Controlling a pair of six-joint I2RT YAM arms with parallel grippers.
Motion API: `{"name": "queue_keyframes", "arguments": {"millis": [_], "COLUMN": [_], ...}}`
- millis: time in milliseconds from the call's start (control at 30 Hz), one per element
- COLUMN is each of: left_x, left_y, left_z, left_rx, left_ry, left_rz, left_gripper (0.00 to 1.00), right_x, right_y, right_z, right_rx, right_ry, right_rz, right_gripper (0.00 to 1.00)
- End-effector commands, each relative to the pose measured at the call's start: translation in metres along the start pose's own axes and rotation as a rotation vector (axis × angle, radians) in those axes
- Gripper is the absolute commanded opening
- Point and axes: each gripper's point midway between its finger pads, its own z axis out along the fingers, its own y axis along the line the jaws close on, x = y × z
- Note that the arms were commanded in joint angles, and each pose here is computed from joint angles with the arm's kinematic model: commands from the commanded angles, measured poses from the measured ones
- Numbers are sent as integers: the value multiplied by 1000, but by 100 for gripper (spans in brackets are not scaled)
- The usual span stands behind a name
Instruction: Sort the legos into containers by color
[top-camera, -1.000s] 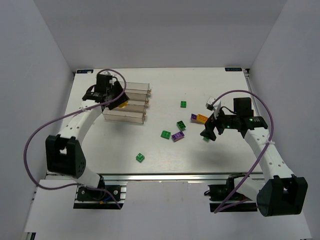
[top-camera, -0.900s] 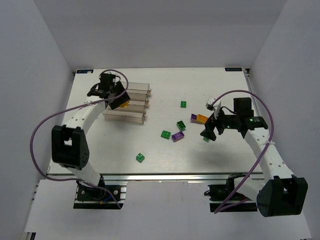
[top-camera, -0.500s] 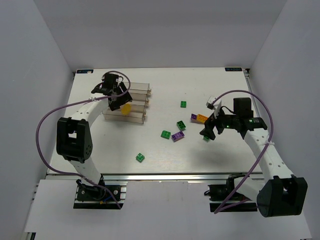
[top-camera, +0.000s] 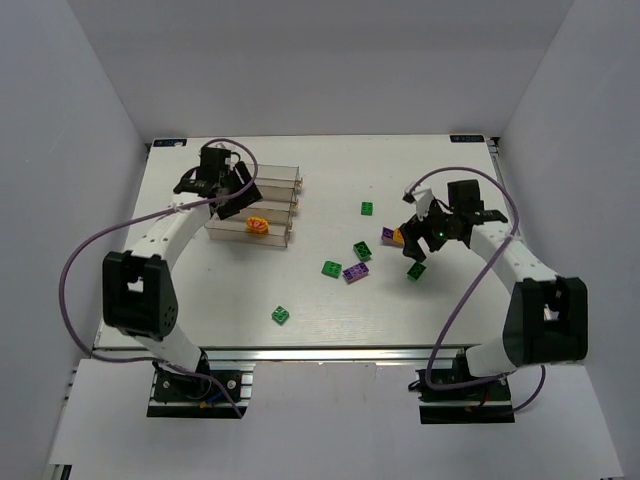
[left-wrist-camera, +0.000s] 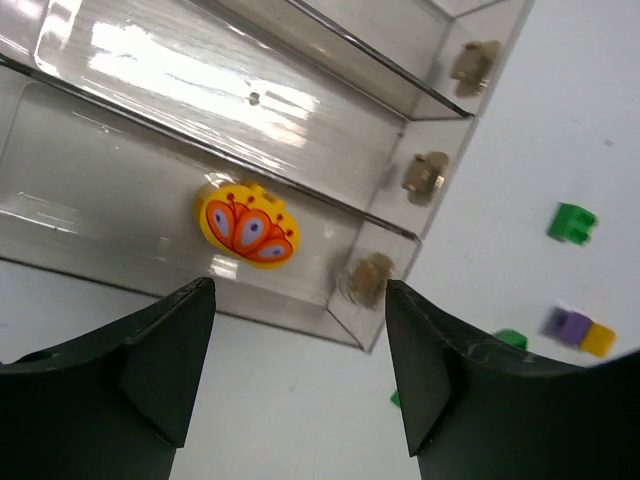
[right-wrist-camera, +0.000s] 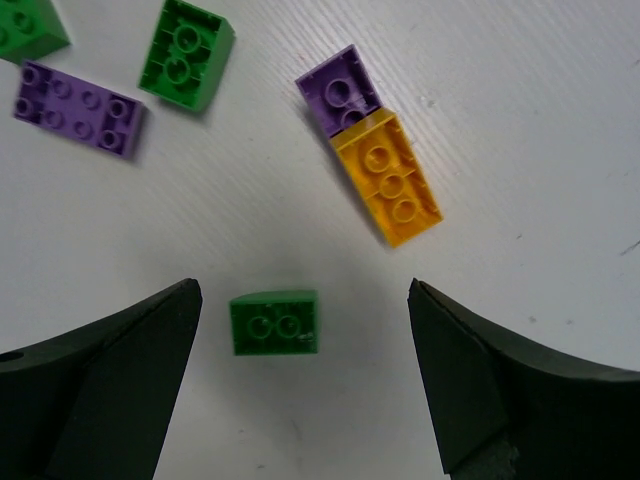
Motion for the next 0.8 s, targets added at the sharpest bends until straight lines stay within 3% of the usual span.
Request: {"name": "queue_keyframes", "arguments": {"millis": [0, 33, 233, 367, 700, 767], "left_x": [-10, -11, 28, 39, 51, 52], "left_y": [-19, -26, -10, -5, 3, 2], "left_z": [-57, -79, -111, -136, -156, -159], "left_rx": [150, 205, 256, 289, 284, 293], "left_ry": [-94, -123, -100, -129, -134, -139], "left_rz": [18, 22, 15, 0, -23, -34], "left_gripper": [78, 78, 81, 82, 82, 82], "right_x": [-22, -24, -20, 1, 4, 5], "right_y": [-32, -32, -24, -25, -48, -49], "right_z": [2, 5, 26, 48, 72, 74], "right_rx": [44, 29, -163, -288, -264, -265], "right_ry": [-15, -18, -14, 79, 113, 118], "right_rz": [-226, -279, -556, -495, -471, -471], "right_gripper": [89, 89, 84, 72, 68, 59]}}
